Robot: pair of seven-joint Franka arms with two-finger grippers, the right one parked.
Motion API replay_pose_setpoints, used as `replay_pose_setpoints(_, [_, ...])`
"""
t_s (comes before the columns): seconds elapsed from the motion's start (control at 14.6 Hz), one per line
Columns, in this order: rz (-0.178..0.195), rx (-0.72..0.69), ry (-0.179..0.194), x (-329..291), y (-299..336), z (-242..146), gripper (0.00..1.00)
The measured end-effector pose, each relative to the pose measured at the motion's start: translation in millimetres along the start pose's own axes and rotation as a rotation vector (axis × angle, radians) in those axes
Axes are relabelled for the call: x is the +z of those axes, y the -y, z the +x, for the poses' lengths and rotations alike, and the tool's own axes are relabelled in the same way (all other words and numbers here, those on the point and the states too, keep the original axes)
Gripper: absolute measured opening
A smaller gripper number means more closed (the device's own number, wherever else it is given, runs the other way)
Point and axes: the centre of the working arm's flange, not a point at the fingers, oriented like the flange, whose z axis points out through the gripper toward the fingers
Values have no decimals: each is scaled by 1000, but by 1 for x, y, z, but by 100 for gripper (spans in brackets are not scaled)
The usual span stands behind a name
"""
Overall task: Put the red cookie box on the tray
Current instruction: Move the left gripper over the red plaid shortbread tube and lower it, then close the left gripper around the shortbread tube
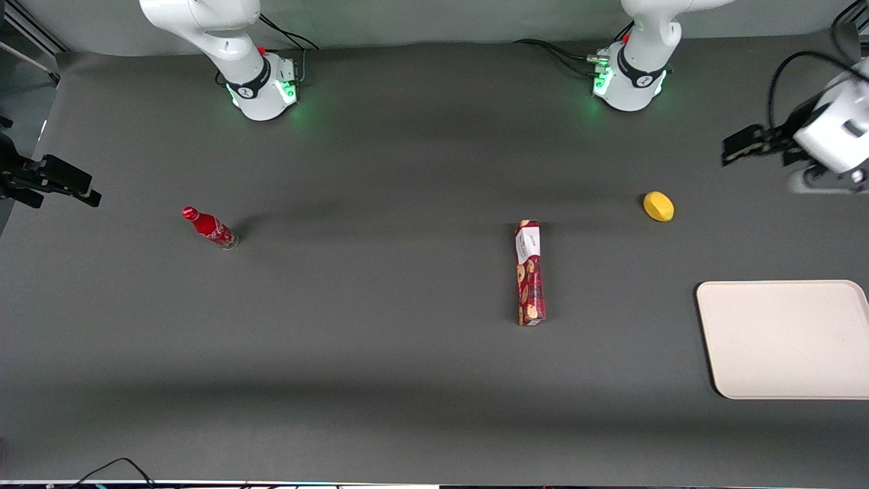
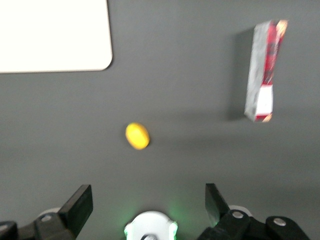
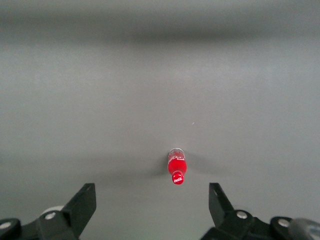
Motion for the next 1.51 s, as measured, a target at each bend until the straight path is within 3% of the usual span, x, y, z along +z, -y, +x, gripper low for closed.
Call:
replay_pose_setpoints(0.21, [-20, -43, -10, 26, -78, 36, 100])
replay_pose_setpoints(0.62, [-176, -92, -9, 160, -167, 129, 100])
replay_pose_setpoints(0.75, [-202, -100, 0, 215, -189, 149, 100])
replay_pose_setpoints(0.89, [-201, -99, 6, 261, -212, 157, 100])
replay_pose_setpoints(1.23, [-121, -41, -12, 360, -244, 145, 99])
replay_pose_setpoints(1.51, [-101, -108, 3, 381, -244, 134, 56])
